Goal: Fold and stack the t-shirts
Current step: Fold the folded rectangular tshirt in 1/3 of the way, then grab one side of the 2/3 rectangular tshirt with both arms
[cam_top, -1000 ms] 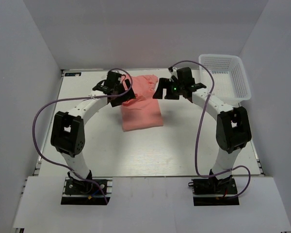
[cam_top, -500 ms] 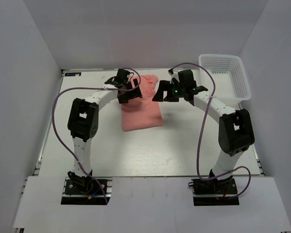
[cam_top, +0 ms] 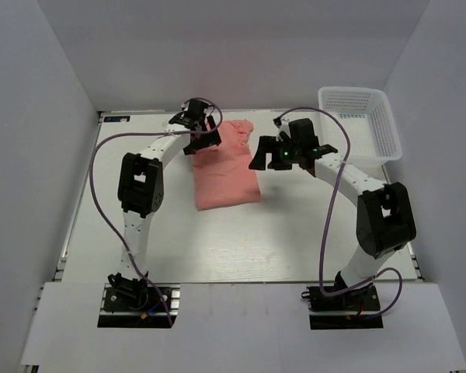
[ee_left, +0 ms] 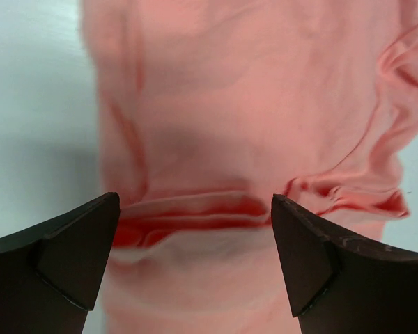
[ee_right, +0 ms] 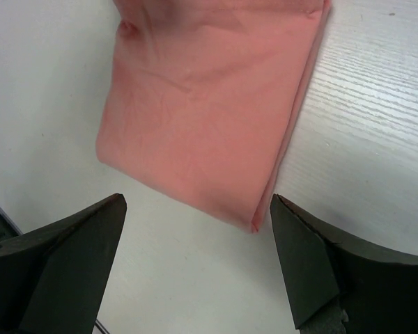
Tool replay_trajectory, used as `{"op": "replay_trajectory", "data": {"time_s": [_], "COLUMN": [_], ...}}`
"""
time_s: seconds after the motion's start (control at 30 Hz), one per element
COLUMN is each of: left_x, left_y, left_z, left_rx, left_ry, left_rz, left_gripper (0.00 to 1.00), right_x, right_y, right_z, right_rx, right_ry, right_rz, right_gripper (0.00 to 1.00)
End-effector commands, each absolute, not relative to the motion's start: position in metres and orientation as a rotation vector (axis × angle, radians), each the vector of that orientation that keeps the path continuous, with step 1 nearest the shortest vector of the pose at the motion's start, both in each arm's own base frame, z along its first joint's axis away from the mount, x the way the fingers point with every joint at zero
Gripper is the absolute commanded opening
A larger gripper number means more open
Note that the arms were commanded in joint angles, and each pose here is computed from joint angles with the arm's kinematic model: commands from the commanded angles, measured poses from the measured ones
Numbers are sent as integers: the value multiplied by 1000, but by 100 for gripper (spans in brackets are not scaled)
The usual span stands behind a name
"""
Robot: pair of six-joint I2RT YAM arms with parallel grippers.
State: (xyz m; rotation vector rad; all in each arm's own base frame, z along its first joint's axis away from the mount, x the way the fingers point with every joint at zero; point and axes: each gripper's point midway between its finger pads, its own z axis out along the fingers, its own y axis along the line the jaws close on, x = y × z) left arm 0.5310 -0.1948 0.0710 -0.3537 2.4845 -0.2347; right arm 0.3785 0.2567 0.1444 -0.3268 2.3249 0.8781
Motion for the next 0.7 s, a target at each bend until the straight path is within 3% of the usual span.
{"op": "replay_trajectory", "data": {"time_s": [0.0, 0.13, 0.3, 0.47, 0.67], "left_x": [521, 501, 475, 434, 381], "left_y": [-163, -133, -104, -116, -142], "left_z": [176, 246, 269, 214, 139], "left_rx": [-407, -475, -513, -443, -390], "left_ry": [2270, 2076, 2025, 2194, 2368], "left_rz": [-165, -94, -17, -47, -275], "left_gripper": [100, 100, 100, 100, 100], "right_x": [373, 361, 348, 348, 345], "right_y": [249, 241, 236, 234, 242], "right_z": [165, 154, 141, 125, 99], "right_rx": [-332, -285, -261, -248, -239], "right_ry": [2258, 2279, 2306, 2346, 2414], "right_rz": [845, 837, 834, 809, 851], "right_gripper": [90, 90, 90, 90, 90]}}
